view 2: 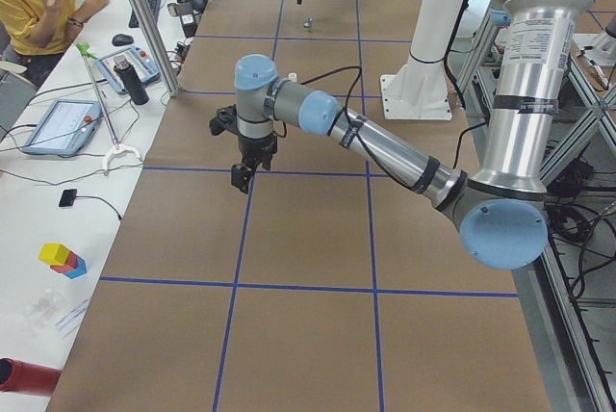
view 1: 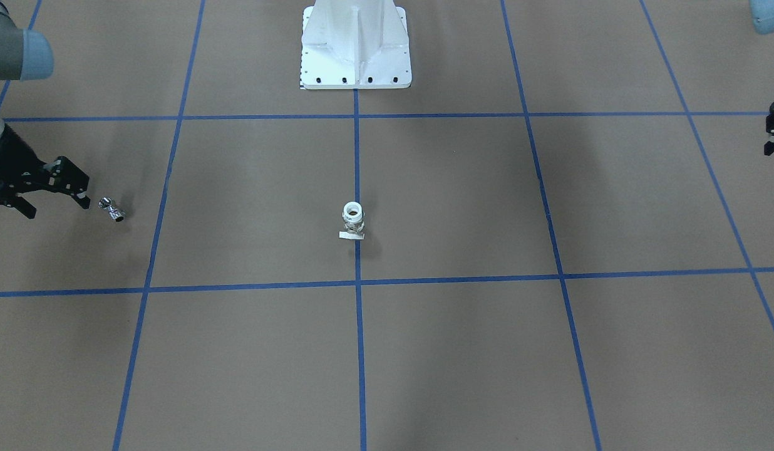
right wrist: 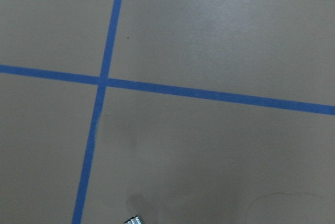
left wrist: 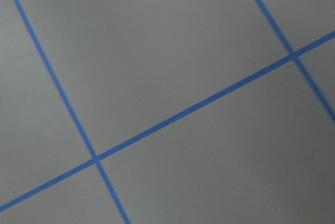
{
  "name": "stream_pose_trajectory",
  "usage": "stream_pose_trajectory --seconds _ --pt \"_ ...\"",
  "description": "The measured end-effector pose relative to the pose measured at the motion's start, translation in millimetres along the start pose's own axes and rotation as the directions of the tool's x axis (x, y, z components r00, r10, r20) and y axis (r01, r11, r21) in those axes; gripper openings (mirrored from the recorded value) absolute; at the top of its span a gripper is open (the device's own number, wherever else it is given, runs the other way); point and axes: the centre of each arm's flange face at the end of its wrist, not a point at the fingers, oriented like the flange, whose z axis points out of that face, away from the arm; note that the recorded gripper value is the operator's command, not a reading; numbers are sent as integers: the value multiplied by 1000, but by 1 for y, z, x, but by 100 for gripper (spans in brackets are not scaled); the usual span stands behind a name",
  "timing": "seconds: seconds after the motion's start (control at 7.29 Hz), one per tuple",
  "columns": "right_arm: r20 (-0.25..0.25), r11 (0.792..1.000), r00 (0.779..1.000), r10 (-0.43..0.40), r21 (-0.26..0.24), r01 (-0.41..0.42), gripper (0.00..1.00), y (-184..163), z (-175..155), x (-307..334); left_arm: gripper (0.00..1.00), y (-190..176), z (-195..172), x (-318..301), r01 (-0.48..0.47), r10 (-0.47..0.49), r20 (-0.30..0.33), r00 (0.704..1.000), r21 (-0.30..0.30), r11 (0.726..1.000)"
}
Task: Assemble PPR valve and pipe with both arms
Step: 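Lower the right gripper onto the chrome pipe fitting and grasp it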
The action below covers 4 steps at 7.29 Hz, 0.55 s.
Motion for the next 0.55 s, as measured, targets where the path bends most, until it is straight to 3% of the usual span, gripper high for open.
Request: stream_pose_trajectory --seconds 0.41,0.55 --pt "-5 991 991 -132 -2 132 100 45 31 -24 100 32 13 -33 19 -19 10 1000 28 999" --pt "-6 987 987 -158 -7 158 92 53 35 -21 100 34 14 -34 19 -19 10 1000 29 999"
